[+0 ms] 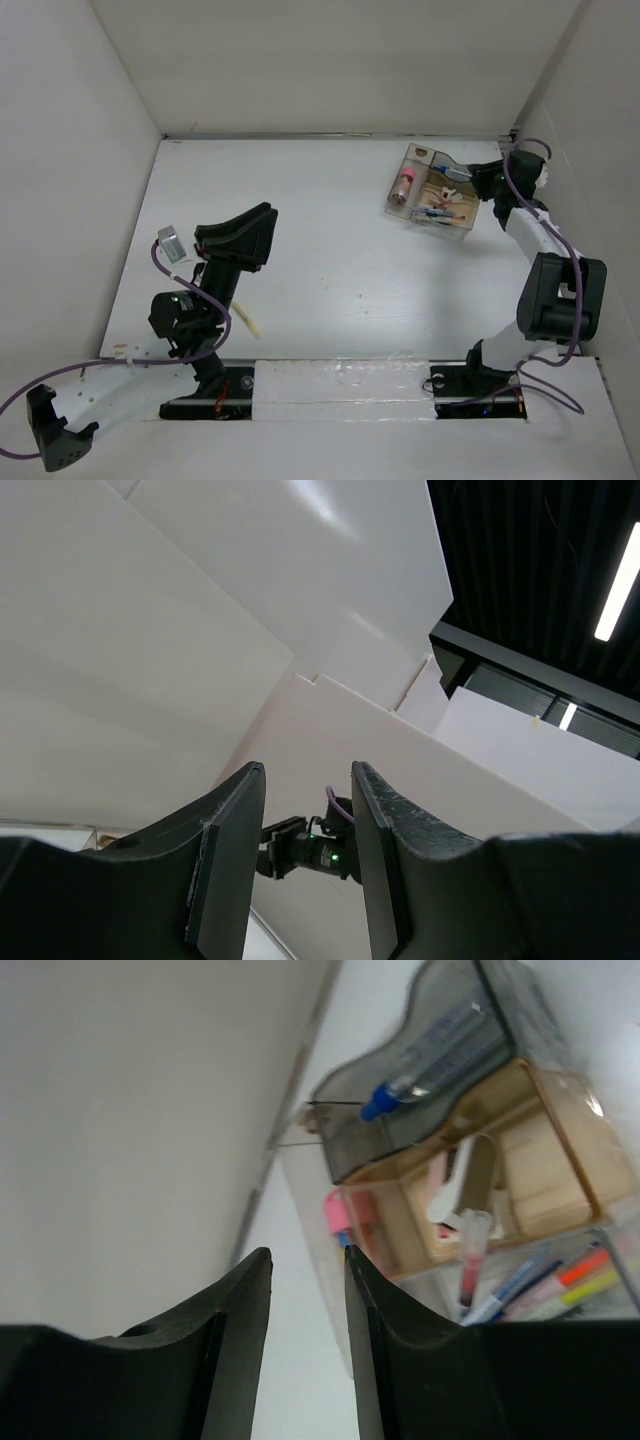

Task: Organize the desk

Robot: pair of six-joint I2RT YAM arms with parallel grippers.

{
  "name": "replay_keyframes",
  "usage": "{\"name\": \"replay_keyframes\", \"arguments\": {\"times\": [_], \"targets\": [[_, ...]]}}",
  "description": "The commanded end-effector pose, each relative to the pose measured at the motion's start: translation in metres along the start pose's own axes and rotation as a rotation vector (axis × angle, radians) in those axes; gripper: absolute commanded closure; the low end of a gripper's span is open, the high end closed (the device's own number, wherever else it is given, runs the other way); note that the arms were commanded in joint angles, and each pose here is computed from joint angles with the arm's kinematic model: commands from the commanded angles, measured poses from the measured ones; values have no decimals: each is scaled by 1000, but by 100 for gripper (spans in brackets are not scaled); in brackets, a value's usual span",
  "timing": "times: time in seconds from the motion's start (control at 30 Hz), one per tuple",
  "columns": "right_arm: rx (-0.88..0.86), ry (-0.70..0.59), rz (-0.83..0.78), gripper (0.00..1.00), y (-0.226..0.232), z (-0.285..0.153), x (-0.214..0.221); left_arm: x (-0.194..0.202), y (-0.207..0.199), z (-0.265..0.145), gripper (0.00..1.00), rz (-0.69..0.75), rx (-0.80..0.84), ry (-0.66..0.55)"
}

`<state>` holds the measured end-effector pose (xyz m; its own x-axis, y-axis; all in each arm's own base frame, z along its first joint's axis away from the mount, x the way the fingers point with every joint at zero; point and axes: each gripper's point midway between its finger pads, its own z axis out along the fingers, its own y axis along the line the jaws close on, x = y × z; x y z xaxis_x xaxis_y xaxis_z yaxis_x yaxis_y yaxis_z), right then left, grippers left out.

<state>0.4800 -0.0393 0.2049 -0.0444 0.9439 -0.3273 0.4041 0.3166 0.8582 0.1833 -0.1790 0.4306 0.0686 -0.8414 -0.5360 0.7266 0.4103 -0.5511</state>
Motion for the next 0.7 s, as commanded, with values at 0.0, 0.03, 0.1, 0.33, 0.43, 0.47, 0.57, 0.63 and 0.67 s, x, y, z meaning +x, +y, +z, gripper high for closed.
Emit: {"name": "replay_keyframes", "arguments": {"times": [0.0,0.03,0.1,0.33,0.43,0.47,0.57,0.63,0.67], "targets": [[124,22,-129,60,-26,1,27,-19,-14,5,64,-18,38,-59],[79,28,-144,62,-14,-3,35,-20,-13,4,64,-17,34,-62],[59,-12,-190,62,-4,-7,52,-19,-13,5,64,-22,37,-60],[231,-89,-199,51,-39,10,23,-22,-16,2,64,-32,48,-68],[268,-86,-195,51,-56,19,21,-22,-16,4,64,-22,44,-63],[273,-82,-193,51,-59,21,22,-21,-14,4,64,-22,34,-59],[298,-61,-201,51,-69,27,27,-20,-15,3,64,-23,46,-61],[304,-62,-191,51,-72,29,24,-18,-15,5,64,-18,42,-56],[304,-55,-193,51,-73,29,25,-17,-13,6,64,-20,34,-52]]}}
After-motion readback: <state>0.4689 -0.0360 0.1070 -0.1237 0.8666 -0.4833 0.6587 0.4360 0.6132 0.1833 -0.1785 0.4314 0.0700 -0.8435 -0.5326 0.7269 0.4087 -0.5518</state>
